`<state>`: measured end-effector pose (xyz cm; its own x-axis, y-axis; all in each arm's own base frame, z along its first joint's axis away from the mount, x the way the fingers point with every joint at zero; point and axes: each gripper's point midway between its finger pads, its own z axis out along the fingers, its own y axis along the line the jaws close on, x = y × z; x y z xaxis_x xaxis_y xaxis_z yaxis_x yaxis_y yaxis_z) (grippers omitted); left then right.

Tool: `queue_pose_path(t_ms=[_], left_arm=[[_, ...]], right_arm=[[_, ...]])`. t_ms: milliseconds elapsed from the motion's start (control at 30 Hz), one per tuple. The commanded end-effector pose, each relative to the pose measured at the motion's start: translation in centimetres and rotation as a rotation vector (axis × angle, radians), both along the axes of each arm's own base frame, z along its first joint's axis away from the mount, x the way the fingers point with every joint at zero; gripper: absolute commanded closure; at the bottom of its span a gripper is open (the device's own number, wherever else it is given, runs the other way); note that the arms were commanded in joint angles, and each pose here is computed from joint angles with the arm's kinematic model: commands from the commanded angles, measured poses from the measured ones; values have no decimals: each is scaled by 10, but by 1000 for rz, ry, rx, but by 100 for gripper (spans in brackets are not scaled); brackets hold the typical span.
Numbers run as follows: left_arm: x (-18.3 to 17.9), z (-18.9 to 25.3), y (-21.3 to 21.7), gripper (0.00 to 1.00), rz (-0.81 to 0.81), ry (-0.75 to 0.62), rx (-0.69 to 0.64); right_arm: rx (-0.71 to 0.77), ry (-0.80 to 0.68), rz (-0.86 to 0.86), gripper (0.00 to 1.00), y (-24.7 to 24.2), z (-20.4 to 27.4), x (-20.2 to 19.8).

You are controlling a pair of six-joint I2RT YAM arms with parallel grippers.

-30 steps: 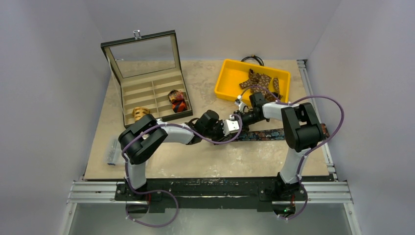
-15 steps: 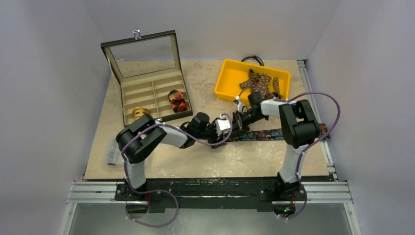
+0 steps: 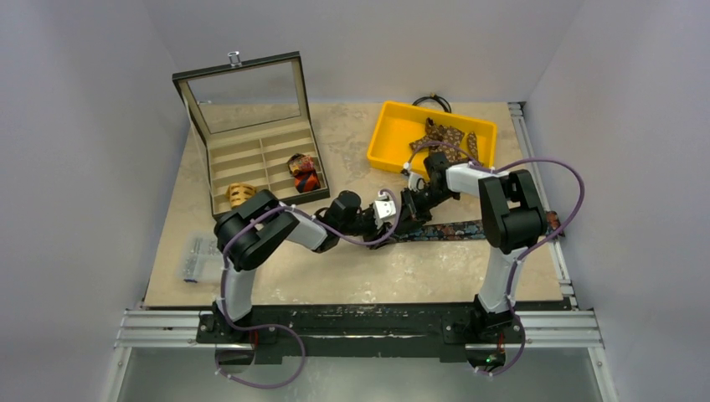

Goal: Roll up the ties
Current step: Roll the tie at the center of the board.

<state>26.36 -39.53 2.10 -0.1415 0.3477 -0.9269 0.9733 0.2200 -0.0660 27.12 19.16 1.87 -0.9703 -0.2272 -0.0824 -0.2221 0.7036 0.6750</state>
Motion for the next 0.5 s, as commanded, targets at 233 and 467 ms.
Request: queue_pose_path(t_ms=[233, 467], left_arm=[[-18, -32, 45, 78, 14, 24, 240], [-25, -42, 83, 82, 35, 42, 448]], right_arm=[[-132, -115, 48, 100, -4, -45, 20], [9, -198, 88, 97, 44, -20, 49]])
